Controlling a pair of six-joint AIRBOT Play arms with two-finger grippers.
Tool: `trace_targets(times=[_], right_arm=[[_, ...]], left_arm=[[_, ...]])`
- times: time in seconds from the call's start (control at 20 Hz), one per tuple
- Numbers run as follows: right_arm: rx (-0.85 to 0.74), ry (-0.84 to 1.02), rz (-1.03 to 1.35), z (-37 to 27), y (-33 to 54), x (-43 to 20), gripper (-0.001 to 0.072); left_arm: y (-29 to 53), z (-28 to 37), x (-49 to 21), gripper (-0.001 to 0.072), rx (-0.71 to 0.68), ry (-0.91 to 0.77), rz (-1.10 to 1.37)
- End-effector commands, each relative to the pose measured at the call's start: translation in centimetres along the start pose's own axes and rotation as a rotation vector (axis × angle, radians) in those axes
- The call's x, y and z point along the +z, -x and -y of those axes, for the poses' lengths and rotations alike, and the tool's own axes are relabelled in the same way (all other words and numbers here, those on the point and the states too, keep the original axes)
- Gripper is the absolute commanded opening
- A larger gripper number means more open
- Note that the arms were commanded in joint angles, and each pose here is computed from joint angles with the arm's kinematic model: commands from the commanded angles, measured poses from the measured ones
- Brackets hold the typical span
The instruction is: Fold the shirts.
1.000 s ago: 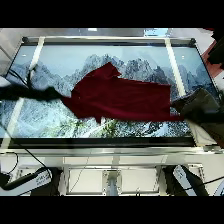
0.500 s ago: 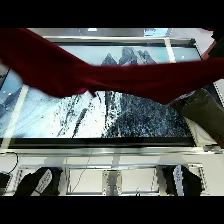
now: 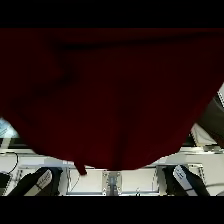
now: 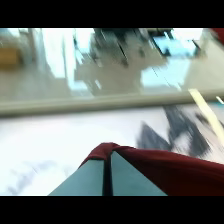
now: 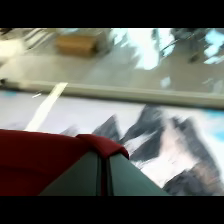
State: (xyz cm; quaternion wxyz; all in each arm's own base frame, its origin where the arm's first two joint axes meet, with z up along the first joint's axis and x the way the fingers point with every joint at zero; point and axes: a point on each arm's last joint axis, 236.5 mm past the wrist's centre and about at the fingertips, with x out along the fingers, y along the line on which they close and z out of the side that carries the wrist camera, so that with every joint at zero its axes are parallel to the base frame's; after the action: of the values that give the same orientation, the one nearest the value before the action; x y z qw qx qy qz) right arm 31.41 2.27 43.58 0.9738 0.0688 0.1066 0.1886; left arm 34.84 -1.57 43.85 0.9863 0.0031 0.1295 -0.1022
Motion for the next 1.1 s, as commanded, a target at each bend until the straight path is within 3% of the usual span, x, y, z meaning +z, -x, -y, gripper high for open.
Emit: trace_targets(times=[0.0, 0.15, 0.4, 0.65, 1.05], right_arm=[[0.135, -0.164, -0.285, 4.4, -9.5, -9.1, 0.0026], [0.014, -0.166, -0.627, 9.4, -17.5, -22.7, 0.0027], [-0.126, -0.317, -0.679, 14.5, -27.8, -34.4, 0.0027], [-0.183, -0.349, -0.625, 16.7, -29.9, -35.6, 0.0027], [-0.189, -0.159, -0.76, 15.8, -24.9, -33.0, 0.0026]], left_arm=[[-10.5, -1.0, -10.7, 0.0006, -0.12, 0.136, -0.342], [-19.5, -4.1, -22.8, 0.0007, -0.053, 0.15, -0.608], [-29.3, -5.3, -36.8, 0.0007, -0.043, 0.226, -0.792], [-30.9, -8.6, -39.9, 0.0007, 0.077, 0.183, -0.814], [-23.5, -5.7, -35.7, 0.0007, -0.042, 0.09, -0.95]])
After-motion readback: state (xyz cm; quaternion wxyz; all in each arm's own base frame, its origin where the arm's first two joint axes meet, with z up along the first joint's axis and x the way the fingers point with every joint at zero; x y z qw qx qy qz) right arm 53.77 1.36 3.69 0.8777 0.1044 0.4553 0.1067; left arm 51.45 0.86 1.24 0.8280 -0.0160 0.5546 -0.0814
